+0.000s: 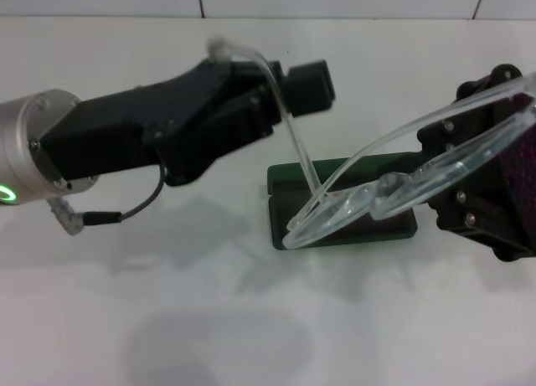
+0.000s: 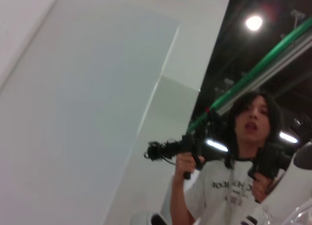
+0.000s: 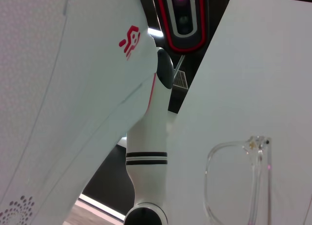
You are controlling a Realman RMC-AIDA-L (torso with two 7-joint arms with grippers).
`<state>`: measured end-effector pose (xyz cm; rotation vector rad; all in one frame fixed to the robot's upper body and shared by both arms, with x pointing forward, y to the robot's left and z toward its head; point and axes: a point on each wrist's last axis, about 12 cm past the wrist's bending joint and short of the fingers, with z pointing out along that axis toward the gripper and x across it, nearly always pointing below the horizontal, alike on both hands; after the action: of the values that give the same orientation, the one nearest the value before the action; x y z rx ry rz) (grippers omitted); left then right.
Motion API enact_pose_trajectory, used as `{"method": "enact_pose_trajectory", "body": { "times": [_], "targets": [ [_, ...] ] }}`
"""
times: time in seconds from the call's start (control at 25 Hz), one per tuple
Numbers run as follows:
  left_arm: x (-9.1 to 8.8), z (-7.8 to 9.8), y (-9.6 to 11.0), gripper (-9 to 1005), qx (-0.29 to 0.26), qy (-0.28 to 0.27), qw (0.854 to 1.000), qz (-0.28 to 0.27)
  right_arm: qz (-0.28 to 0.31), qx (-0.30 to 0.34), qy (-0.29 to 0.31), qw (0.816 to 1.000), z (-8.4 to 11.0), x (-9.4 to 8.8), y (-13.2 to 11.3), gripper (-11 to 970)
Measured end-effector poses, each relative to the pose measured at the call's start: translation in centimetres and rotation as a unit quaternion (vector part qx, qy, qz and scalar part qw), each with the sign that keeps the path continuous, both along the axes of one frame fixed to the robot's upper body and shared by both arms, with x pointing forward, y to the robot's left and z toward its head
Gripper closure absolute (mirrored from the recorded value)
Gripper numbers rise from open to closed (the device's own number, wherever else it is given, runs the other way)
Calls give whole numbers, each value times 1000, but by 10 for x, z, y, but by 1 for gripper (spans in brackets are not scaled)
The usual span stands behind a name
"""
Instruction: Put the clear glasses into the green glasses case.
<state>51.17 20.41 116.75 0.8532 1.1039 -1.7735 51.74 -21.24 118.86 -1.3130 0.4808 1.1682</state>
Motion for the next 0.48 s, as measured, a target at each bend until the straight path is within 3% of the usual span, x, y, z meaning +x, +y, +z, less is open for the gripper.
{"method": "enact_pose_trajectory", "body": {
  "times": [0.48],
  "targets": [
    [2, -5, 4, 930, 4, 12, 999, 32, 4, 3, 2, 1000, -2, -3, -2, 899]
  ]
}}
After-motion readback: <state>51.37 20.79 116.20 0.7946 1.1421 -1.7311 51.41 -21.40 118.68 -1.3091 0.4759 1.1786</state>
